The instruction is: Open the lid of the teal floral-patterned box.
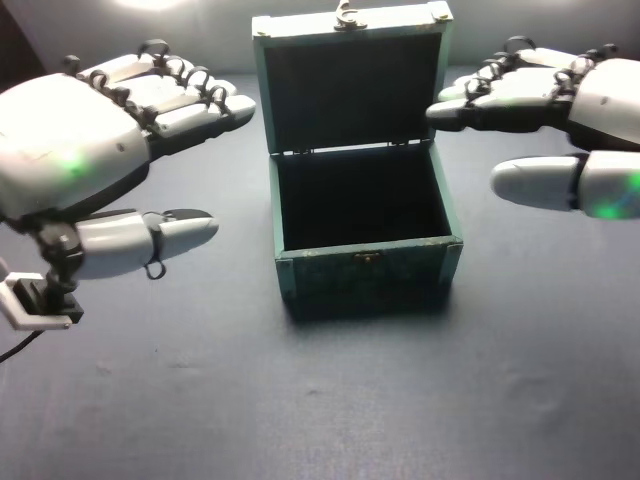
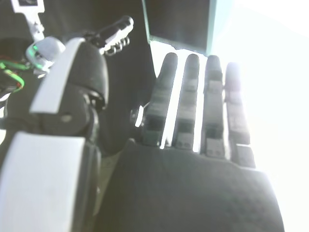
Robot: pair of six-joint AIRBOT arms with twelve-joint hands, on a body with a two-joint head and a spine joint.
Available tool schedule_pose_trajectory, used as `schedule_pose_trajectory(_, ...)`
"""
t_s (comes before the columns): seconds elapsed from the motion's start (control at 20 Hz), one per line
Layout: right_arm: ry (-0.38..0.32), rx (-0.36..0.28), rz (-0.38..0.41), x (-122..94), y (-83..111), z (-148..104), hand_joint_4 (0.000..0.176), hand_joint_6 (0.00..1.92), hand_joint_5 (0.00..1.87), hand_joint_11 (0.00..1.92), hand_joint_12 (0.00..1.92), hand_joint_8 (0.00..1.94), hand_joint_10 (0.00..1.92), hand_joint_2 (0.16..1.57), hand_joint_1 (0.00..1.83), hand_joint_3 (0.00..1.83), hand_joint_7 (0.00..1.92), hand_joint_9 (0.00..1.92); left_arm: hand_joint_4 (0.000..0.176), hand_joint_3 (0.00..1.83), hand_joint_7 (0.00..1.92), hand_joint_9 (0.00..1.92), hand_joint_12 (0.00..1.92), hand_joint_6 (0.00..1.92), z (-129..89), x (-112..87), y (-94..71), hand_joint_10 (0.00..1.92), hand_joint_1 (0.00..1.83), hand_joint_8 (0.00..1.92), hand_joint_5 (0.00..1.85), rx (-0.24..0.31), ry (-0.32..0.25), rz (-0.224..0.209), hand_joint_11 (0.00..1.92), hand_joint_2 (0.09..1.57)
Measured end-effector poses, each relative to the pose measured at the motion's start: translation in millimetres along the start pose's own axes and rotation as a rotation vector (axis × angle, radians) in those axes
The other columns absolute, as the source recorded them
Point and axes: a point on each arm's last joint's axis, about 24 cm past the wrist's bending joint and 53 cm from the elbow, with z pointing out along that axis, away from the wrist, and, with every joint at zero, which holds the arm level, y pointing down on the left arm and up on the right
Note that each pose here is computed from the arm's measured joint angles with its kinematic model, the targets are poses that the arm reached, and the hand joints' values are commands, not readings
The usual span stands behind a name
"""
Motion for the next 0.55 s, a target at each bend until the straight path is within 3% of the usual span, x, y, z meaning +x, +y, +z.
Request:
schedule_pose_trajectory(0.05,-0.006,0.006,0.011,-1,-1.9,-7,0.0,0.0,0.27,0.01,0.32,0.0,0.0,1.29,0.0,0.0,0.23,0.18,0.0,0.0,0.19,0.2,0.47,0.0,-6,-3.6,0.8,0.0,0.02,0.0,0.14,-0.003,-0.015,-0.003,0.03,1.39)
schedule_pose_trajectory(0.15,-0.043,0.031,0.045,-9,-9.1,-23,0.0,0.01,0.29,0.05,0.34,0.02,0.01,1.31,0.0,0.0,0.27,0.21,0.0,0.0,0.18,0.18,0.48,0.0,-19,-15.2,10.4,0.0,0.05,0.0,0.11,-0.039,-0.065,-0.041,0.0,1.4)
schedule_pose_trajectory(0.25,-0.091,0.033,0.067,-16,-9.1,-35,0.0,0.01,0.3,0.06,0.34,0.01,0.0,1.38,0.0,0.03,0.26,0.2,0.0,0.01,0.13,0.09,0.23,0.01,-32,-22.6,17.4,0.01,0.11,0.0,0.11,-0.062,-0.127,-0.077,0.0,1.44)
schedule_pose_trajectory(0.35,-0.112,0.019,0.082,-16,-6.3,-42,0.0,0.0,0.37,0.1,0.36,0.0,0.01,1.45,0.0,0.0,0.35,0.27,0.0,0.0,0.17,0.1,0.17,0.02,-42,-21.5,21.1,0.01,0.27,0.01,0.16,-0.078,-0.153,-0.099,0.01,1.46)
schedule_pose_trajectory(0.4,-0.122,0.015,0.091,-16,-5.6,-45,0.0,0.0,0.37,0.11,0.36,0.0,0.01,1.41,0.0,0.0,0.36,0.29,0.0,0.0,0.22,0.16,0.36,0.01,-45,-23.1,20.3,0.0,0.4,0.01,0.21,-0.078,-0.176,-0.113,0.0,1.46)
schedule_pose_trajectory(0.45,-0.136,0.011,0.101,-18,-4.6,-48,0.0,0.0,0.35,0.11,0.4,0.0,0.0,1.39,0.0,0.0,0.34,0.3,0.0,0.0,0.21,0.17,0.45,0.0,-48,-26.5,19.0,0.0,0.39,0.0,0.22,-0.074,-0.199,-0.12,0.0,1.46)
schedule_pose_trajectory(0.55,-0.166,-0.012,0.111,-23,1.6,-57,0.0,0.0,0.34,0.1,0.41,0.0,0.0,1.38,0.0,0.0,0.32,0.29,0.0,0.0,0.22,0.18,0.49,0.0,-54,-35.8,15.9,0.0,0.42,0.0,0.21,-0.055,-0.254,-0.128,0.0,1.46)
